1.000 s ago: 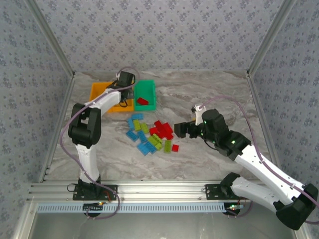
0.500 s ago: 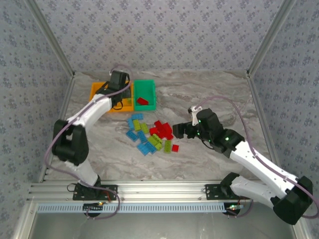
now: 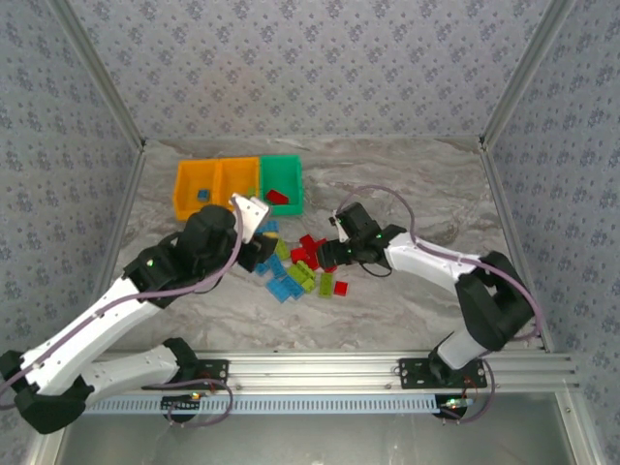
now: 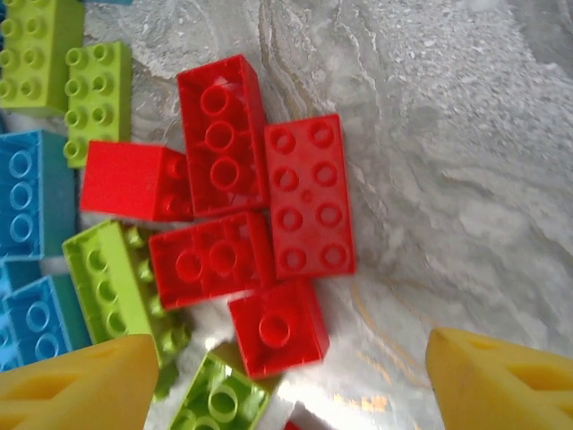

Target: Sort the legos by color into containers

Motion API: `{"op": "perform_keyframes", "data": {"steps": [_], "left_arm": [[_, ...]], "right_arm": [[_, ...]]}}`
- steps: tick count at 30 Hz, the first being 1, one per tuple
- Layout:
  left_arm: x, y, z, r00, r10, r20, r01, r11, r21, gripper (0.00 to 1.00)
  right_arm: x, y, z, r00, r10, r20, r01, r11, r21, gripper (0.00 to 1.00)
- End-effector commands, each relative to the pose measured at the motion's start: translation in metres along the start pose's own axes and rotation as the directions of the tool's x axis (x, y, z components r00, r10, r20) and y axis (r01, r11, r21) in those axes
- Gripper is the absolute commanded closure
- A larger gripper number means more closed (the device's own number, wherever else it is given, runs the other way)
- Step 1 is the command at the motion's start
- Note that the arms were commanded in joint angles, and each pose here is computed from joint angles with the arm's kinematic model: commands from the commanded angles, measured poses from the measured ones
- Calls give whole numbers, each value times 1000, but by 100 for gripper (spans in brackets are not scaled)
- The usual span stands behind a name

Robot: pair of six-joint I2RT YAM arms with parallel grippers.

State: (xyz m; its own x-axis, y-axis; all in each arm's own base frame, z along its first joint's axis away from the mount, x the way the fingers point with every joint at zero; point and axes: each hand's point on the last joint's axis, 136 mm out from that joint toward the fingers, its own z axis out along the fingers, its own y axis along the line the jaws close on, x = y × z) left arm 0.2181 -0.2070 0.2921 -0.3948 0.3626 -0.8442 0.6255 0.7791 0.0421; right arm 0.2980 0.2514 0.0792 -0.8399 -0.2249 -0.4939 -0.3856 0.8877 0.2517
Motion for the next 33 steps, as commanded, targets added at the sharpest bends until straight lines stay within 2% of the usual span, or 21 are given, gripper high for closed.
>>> {"op": "perform_keyframes", "data": {"steps": [1,4,9,12,15,22,27,30,33], "left_arm": [[55,3,1,974,158,-164,-158,987,13,51],[66,7,11,966,191,-177,-195,981,-7,45],[73,15,17,944,223,-243,-240,970,-40,32],[75,11,17,944,228,-238,-239,971,-19,19],[76,11,14,949,229,-217,-238,971,-18,12],[78,19,8,953,222,-206,-238,970,-56,7],[82,25,9,947,227,-226,-252,964,-88,6],[82,25,9,947,227,-226,-252,964,-90,5],[83,28,9,946,229,-231,-258,961,-102,4]], "right_arm": [[-21,0,13,1000,10,25,-9,999,-35,24],[-22,-7,27,998,59,-20,-60,997,-53,30],[-18,-12,41,995,77,-56,-79,996,-43,35],[-13,-12,48,993,83,-80,-87,995,-47,35],[-8,-19,56,991,97,-97,-99,995,-16,38],[2,-41,71,985,101,-140,-89,992,93,41],[-5,-67,62,988,110,-109,-82,969,235,51],[-13,-62,58,993,76,-88,-55,975,216,55],[-19,-53,56,995,49,-86,-32,981,193,66]]}}
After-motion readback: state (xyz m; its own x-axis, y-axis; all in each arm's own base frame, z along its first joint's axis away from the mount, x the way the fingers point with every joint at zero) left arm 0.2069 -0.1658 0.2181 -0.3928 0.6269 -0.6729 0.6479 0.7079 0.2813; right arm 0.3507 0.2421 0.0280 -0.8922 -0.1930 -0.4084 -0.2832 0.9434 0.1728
